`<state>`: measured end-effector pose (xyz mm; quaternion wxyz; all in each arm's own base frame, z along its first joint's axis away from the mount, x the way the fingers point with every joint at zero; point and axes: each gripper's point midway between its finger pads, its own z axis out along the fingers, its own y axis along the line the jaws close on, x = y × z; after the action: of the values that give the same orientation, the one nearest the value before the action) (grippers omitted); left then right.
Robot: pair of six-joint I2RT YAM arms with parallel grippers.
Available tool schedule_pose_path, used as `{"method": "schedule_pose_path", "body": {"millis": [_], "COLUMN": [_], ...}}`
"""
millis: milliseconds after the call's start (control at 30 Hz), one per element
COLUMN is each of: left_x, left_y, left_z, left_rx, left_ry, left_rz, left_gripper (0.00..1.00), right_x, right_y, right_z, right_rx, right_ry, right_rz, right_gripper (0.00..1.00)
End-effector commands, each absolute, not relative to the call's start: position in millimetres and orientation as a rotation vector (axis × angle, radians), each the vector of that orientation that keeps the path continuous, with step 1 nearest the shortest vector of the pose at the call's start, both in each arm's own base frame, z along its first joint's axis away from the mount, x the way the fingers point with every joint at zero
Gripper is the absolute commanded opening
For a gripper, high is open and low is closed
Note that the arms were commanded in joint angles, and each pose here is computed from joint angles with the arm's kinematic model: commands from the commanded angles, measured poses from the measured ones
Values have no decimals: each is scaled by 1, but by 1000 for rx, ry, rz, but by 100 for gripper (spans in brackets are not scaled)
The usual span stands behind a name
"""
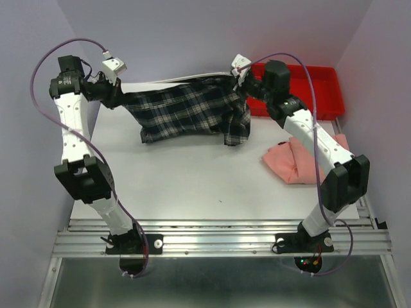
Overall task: Fold and stack the skirts
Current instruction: Flatten the skirt out
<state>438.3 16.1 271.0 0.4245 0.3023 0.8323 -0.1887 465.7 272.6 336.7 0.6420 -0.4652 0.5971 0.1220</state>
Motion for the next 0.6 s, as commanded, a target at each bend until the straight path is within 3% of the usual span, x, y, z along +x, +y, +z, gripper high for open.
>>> {"method": "schedule_pose_path", "body": {"millis": [0, 167, 400, 567], "left_x": [383, 325, 263, 286], "left_y": [31, 12, -33, -47], "left_z": [333, 319, 220, 190], "left_rx": [1139, 1490, 1684, 1364], "left_ry": [1831, 1682, 1808, 2105], "left_rz": [-145, 96, -119, -491], "left_gripper": [0, 0, 1, 45], "right_x": [447, 438, 411, 393], "right_y": [229, 213, 230, 224], "right_z": [433, 432, 311, 214], "right_rx": [-845, -833, -1035, -1111], "right_ry": [1309, 1326, 1598, 1860], "right_rz": [265, 216, 412, 490], "right_gripper": [1, 1, 1, 1]}}
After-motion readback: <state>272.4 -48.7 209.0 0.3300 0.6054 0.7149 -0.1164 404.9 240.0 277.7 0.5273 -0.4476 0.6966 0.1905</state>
